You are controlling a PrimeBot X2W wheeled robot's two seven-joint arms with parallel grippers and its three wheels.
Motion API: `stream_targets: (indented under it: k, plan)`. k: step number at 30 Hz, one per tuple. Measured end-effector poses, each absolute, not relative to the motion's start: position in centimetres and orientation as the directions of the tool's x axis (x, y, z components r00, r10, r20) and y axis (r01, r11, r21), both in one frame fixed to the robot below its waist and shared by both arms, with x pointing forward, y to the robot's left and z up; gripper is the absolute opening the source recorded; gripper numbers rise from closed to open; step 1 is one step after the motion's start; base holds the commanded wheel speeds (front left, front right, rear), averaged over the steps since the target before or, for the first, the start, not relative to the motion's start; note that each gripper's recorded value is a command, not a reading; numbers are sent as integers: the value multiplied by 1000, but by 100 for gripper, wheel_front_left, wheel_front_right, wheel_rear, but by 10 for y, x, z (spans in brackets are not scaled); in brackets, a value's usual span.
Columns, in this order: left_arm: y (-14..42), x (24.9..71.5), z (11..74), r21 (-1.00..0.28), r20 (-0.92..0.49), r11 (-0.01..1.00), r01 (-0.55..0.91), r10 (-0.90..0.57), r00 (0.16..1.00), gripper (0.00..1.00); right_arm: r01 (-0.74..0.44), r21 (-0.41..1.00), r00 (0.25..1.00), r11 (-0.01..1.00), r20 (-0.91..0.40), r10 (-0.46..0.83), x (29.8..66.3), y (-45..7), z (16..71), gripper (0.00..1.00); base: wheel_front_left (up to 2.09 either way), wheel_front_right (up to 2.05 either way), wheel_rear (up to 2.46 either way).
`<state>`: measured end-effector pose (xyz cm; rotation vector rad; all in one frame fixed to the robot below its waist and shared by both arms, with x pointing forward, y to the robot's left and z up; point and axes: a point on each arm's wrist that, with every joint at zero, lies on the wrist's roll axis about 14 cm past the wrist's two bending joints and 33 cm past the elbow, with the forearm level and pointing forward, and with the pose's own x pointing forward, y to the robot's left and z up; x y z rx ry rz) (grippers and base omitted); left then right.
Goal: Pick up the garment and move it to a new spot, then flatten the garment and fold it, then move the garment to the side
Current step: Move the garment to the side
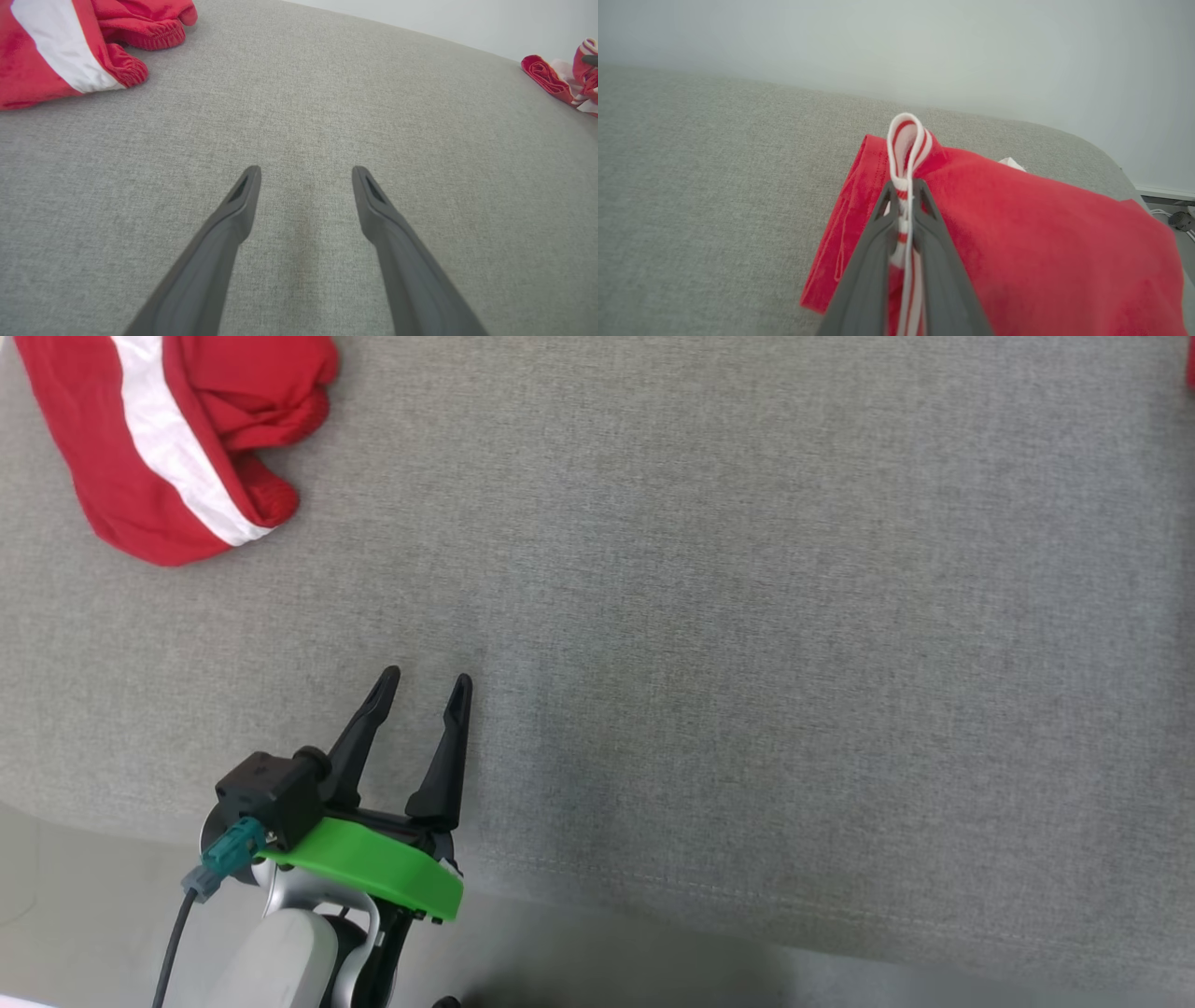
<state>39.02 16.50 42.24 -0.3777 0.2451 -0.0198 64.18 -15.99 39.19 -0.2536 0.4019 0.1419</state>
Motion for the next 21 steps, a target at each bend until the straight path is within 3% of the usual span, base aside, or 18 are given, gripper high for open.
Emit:
stream_targets:
  k: [10, 12, 13, 14, 21]
  plan:
    - [174, 385, 424, -356, -237, 933, -56, -32, 971, 100, -185, -224, 905, 957, -419, 77, 651, -151, 388, 0, 0, 0, 0]
    - [176, 384, 424, -355, -237, 933, -60, -28, 971, 100, -192, -221, 896, 956, -436, 79, 649, -148, 383, 45, 0, 0, 0]
    - [176, 384, 424, -354, -237, 933, -61, -27, 971, 100, -194, -218, 893, 956, -443, 80, 647, -146, 381, 78, 0, 0, 0]
    - [176, 384, 424, -354, -237, 933, -61, -26, 971, 100, -196, -216, 890, 957, -449, 81, 646, -145, 379, 100, 0, 0, 0]
    - [180, 385, 425, -350, -232, 934, -70, -15, 973, 100, -201, -219, 883, 955, -462, 80, 642, -144, 375, 100, 0, 0, 0]
